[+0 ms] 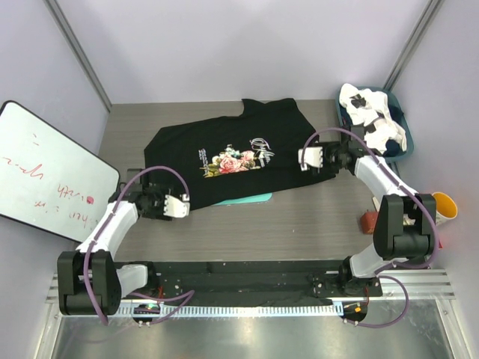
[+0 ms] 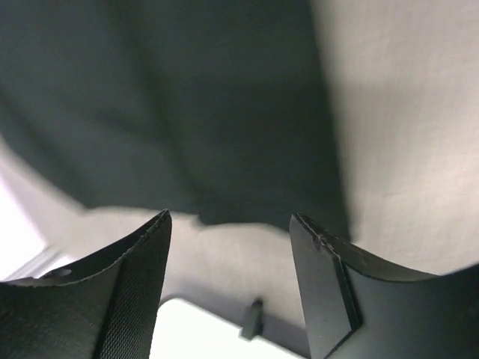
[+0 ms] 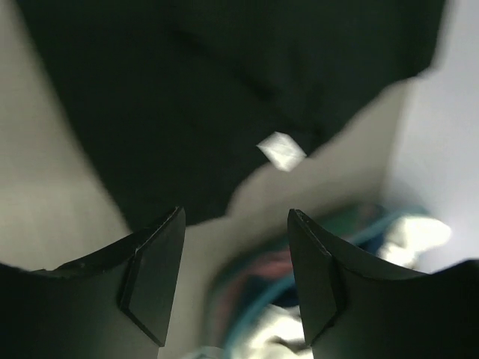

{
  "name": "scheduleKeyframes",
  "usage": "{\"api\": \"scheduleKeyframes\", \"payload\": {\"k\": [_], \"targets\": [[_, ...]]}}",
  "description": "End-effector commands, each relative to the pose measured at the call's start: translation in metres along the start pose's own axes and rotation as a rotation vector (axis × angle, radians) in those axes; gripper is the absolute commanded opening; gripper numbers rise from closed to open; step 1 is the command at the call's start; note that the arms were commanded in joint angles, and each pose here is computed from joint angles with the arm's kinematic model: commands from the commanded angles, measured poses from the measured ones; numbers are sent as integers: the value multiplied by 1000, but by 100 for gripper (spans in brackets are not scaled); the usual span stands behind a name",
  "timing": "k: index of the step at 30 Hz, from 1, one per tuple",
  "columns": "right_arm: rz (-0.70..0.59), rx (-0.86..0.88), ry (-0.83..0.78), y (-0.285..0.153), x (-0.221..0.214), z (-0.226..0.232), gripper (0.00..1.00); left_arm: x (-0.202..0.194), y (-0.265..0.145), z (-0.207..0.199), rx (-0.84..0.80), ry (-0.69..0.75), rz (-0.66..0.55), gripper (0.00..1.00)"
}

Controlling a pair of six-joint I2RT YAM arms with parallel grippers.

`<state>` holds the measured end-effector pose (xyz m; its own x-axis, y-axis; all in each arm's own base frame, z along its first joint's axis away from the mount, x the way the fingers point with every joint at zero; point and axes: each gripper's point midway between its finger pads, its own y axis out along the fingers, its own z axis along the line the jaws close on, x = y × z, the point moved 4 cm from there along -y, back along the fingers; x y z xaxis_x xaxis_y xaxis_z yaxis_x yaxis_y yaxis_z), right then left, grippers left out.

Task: Fold and stack the t-shirts
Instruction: Fold the flattened tshirt in 1/3 of the way

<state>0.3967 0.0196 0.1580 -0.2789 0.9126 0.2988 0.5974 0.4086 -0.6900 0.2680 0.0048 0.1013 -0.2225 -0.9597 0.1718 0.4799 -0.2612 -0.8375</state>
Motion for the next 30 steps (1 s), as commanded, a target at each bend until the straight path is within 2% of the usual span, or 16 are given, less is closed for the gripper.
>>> {"api": "scheduleKeyframes", "payload": {"k": [1, 15, 24, 27, 28, 30], "targets": [[-65, 189, -47, 9, 7, 45, 62, 15, 7, -30, -145, 104, -80, 66], [-76, 359, -84, 30, -1, 83, 69, 12, 12, -49, -268, 141, -74, 70], [-25, 301, -87, 63, -20, 75, 69, 2, 32, -48, -302, 142, -25, 69], [-16, 287, -87, 72, -25, 69, 69, 2, 37, -45, -309, 141, -19, 63], [-14, 278, -83, 75, -26, 66, 66, 2, 38, -44, -309, 142, -15, 56], [-10, 275, -82, 79, -28, 64, 62, 1, 41, -43, -325, 138, -4, 49]]}}
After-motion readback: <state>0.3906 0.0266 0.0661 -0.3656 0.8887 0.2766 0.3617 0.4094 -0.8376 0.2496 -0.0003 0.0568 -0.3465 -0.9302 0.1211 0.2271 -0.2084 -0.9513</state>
